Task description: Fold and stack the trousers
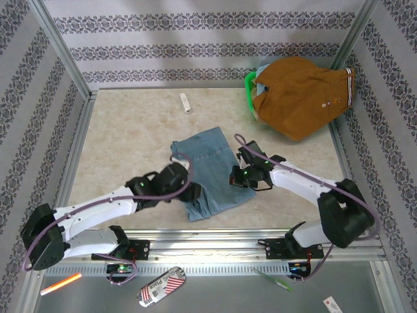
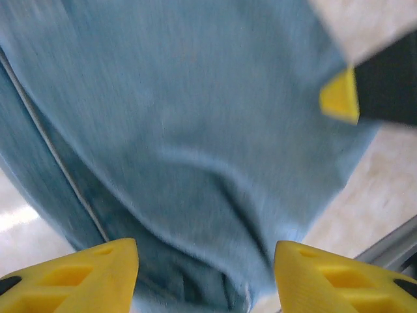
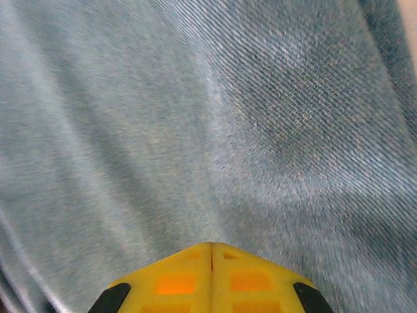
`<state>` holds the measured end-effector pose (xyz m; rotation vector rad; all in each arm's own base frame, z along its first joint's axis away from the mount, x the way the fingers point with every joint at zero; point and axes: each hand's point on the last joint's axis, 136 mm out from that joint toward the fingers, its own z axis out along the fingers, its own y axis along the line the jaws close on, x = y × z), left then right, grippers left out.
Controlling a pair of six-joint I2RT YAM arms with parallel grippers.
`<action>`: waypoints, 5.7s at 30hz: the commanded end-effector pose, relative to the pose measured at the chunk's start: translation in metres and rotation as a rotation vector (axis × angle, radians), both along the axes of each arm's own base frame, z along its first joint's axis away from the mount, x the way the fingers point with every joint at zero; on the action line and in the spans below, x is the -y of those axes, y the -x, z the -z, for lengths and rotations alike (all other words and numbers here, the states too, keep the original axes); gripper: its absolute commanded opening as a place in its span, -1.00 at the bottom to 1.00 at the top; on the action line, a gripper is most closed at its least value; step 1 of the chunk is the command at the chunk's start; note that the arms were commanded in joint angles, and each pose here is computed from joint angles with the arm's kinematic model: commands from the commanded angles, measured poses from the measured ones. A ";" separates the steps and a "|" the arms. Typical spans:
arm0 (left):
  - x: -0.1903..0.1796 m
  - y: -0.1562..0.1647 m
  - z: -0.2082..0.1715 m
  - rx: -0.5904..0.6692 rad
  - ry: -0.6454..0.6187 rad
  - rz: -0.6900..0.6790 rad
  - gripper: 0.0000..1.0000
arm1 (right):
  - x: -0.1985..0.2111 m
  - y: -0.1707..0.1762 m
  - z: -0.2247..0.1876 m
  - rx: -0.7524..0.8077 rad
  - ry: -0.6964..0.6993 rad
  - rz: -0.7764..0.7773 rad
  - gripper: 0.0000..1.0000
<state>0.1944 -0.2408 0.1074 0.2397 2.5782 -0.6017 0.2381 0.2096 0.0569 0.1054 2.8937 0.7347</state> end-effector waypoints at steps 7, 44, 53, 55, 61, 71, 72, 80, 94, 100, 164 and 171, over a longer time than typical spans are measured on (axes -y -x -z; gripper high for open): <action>0.004 -0.010 0.071 -0.025 0.005 -0.167 -0.14 | 0.021 -0.016 0.032 -0.028 0.078 0.044 -1.00; 0.043 0.008 0.025 0.142 -0.032 0.000 -0.11 | 0.020 -0.007 0.014 -0.003 0.041 0.102 -1.00; 0.045 -0.012 0.052 0.189 -0.135 -0.051 -0.14 | 0.032 0.004 0.019 -0.003 0.045 0.122 -1.00; 0.046 -0.012 0.059 0.183 -0.154 -0.048 -0.23 | 0.033 0.006 0.021 -0.008 0.047 0.123 -1.00; 0.034 -0.008 0.062 0.169 -0.176 -0.063 -0.79 | 0.041 0.006 0.026 -0.016 0.071 0.132 -1.00; 0.013 -0.003 0.050 0.209 -0.216 -0.031 -1.00 | 0.057 0.001 0.036 -0.035 0.106 0.156 -1.00; 0.011 -0.003 0.047 0.215 -0.221 -0.026 -1.00 | 0.059 0.001 0.038 -0.037 0.109 0.157 -1.00; 0.001 0.008 0.020 0.234 -0.267 0.094 -1.00 | 0.068 -0.005 0.052 -0.078 0.148 0.140 -1.00; -0.060 0.011 0.014 0.235 -0.417 0.065 -1.00 | 0.071 -0.014 0.054 -0.088 0.146 0.125 -1.00; -0.068 0.015 0.010 0.206 -0.460 0.082 -0.92 | 0.069 -0.014 0.052 -0.091 0.142 0.111 -1.00; -0.004 0.024 0.060 0.262 -0.180 0.248 -1.00 | 0.079 -0.015 0.025 -0.042 0.125 0.109 -1.00; -0.037 0.036 0.056 0.202 -0.256 0.209 -1.00 | 0.091 -0.025 0.018 -0.035 0.107 0.143 -1.00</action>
